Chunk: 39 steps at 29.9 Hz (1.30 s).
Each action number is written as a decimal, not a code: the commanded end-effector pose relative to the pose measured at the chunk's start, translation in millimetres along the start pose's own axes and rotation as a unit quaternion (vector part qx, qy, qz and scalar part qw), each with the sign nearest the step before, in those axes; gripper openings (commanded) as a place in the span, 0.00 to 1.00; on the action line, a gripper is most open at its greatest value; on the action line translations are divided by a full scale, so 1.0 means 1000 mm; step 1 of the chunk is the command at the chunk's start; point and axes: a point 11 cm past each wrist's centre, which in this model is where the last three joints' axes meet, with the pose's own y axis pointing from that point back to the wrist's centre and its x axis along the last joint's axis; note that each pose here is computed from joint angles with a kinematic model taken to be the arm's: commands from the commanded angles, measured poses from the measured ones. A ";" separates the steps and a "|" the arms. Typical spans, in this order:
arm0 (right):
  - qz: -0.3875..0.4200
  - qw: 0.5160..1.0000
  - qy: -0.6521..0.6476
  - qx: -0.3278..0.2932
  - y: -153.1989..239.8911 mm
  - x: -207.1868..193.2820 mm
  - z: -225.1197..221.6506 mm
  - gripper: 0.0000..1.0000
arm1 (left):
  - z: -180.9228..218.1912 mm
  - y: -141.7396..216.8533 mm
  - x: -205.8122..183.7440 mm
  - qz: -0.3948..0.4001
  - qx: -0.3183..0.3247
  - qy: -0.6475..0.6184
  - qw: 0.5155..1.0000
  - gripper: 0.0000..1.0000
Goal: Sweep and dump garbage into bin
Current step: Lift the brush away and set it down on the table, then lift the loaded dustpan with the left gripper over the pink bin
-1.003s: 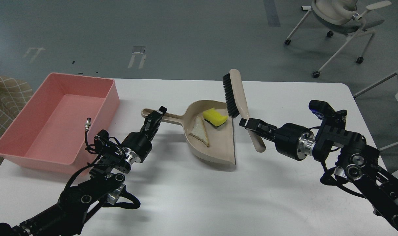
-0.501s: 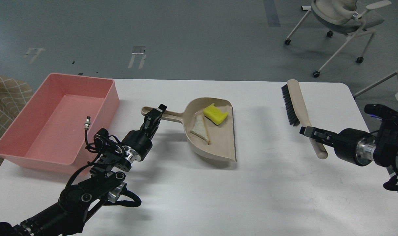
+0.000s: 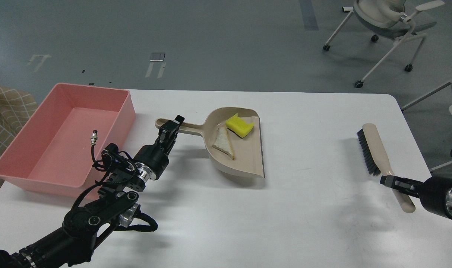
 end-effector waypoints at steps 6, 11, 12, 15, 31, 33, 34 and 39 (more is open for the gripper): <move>-0.017 1.000 -0.003 0.003 -0.002 -0.015 -0.001 0.15 | 0.000 0.000 0.005 0.005 0.001 0.000 1.000 0.18; -0.012 1.000 -0.007 0.006 -0.002 -0.013 -0.002 0.32 | 0.000 0.000 0.007 0.005 0.001 -0.002 1.000 0.18; -0.012 1.000 -0.007 0.007 -0.002 -0.012 -0.002 0.37 | 0.000 0.000 0.007 0.005 0.001 -0.002 1.000 0.18; -0.003 1.000 -0.010 0.011 -0.001 -0.008 -0.004 0.55 | 0.000 0.000 0.007 0.005 0.001 -0.002 1.000 0.18; 0.062 0.991 -0.089 0.078 0.010 0.034 -0.025 0.76 | 0.002 0.001 0.025 0.018 0.002 -0.007 1.000 0.19; 0.101 0.981 -0.123 0.111 0.013 0.051 -0.035 0.80 | 0.002 0.002 0.031 0.024 0.004 -0.003 1.000 0.19; 0.127 0.972 -0.146 0.134 0.015 0.062 -0.041 0.90 | 0.003 0.001 0.033 0.027 0.004 -0.001 1.000 0.19; 0.179 0.931 -0.230 0.218 0.009 0.083 -0.070 0.96 | 0.008 0.002 0.042 0.030 -0.002 -0.008 1.000 0.19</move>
